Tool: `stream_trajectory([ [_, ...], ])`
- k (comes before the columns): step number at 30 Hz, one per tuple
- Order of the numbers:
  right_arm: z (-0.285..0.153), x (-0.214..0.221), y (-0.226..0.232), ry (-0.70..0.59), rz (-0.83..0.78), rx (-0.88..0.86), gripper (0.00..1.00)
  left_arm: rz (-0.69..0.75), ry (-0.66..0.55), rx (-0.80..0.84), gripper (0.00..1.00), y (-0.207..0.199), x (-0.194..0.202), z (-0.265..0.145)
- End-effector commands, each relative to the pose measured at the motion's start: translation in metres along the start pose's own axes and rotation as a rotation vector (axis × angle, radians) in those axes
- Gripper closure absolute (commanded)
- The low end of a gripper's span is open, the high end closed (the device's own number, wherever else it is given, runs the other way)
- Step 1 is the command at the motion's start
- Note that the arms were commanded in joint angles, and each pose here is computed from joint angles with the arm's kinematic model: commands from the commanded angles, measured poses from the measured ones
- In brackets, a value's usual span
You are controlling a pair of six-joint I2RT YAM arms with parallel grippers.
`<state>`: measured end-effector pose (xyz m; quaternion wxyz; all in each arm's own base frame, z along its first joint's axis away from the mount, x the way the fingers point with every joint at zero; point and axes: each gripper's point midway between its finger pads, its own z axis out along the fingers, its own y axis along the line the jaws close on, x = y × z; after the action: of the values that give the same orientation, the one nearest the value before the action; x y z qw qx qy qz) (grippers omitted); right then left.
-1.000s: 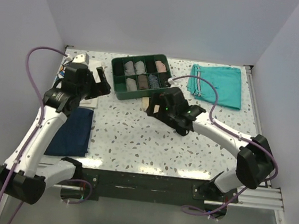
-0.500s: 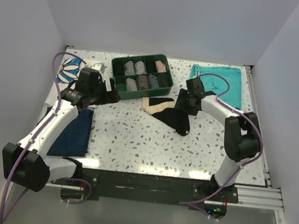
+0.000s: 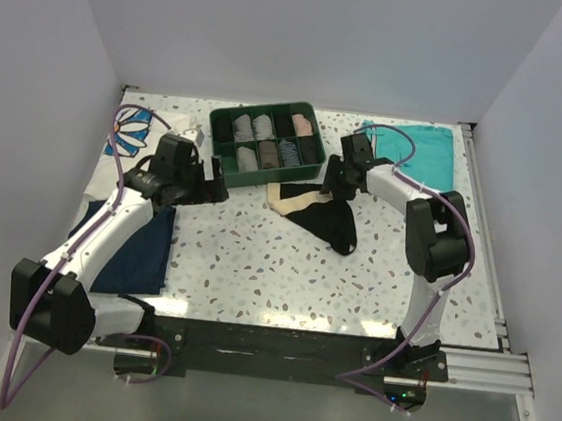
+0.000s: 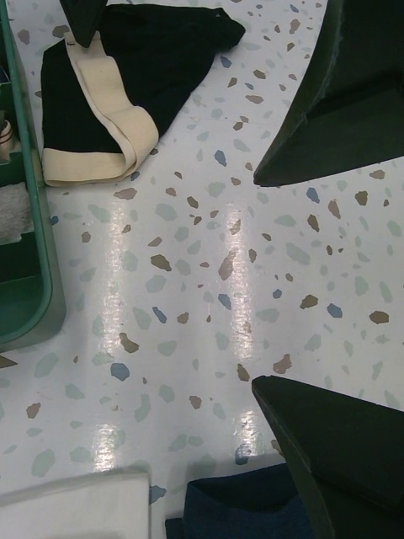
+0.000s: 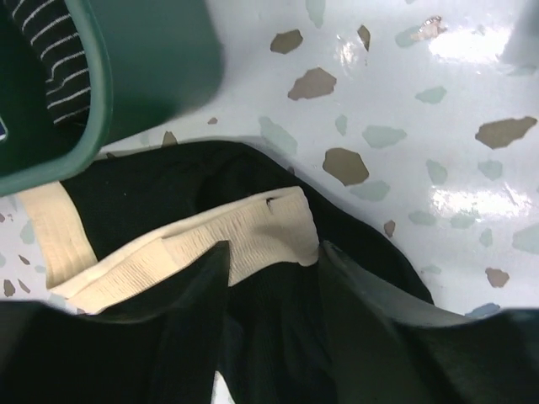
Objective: Roll the underwear
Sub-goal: Flatten out the underwear at the center of the board.
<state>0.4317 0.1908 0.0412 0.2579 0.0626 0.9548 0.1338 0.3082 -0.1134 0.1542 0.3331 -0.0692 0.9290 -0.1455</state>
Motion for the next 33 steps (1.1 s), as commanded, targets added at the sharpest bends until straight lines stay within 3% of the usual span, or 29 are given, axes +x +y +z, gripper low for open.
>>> stream_trajectory([
  [1,0.002,-0.014,0.011,-0.072,-0.026,-0.072,0.56,0.013,-0.016,0.024,0.0,-0.006,-0.004,0.002],
  [8,0.012,-0.008,0.004,-0.042,-0.027,-0.04,0.56,0.016,-0.012,0.038,0.0,-0.007,-0.001,0.004],
  [15,0.014,-0.006,-0.004,-0.036,-0.044,-0.002,0.67,0.02,-0.017,0.027,0.0,-0.005,-0.001,0.002],
  [20,0.014,-0.008,-0.004,-0.033,-0.052,-0.001,0.88,0.021,-0.013,0.023,0.0,-0.004,0.0,0.002],
  [21,0.015,-0.008,-0.003,-0.031,-0.056,-0.004,0.99,0.021,-0.014,0.022,0.0,-0.004,0.0,0.002],
  [24,0.011,-0.011,0.0,-0.04,-0.059,-0.016,1.0,0.02,-0.018,0.02,0.0,-0.004,-0.001,0.001],
  [27,-0.007,-0.023,0.01,-0.085,-0.065,-0.056,1.0,0.021,-0.02,0.02,0.0,-0.004,-0.002,0.0],
  [31,-0.066,-0.039,0.029,-0.168,-0.083,-0.143,1.0,0.026,-0.031,0.019,0.0,-0.004,-0.004,-0.004],
  [33,-0.083,-0.023,0.036,-0.149,-0.09,-0.214,1.0,0.029,-0.035,0.021,0.0,-0.005,-0.005,-0.007],
])
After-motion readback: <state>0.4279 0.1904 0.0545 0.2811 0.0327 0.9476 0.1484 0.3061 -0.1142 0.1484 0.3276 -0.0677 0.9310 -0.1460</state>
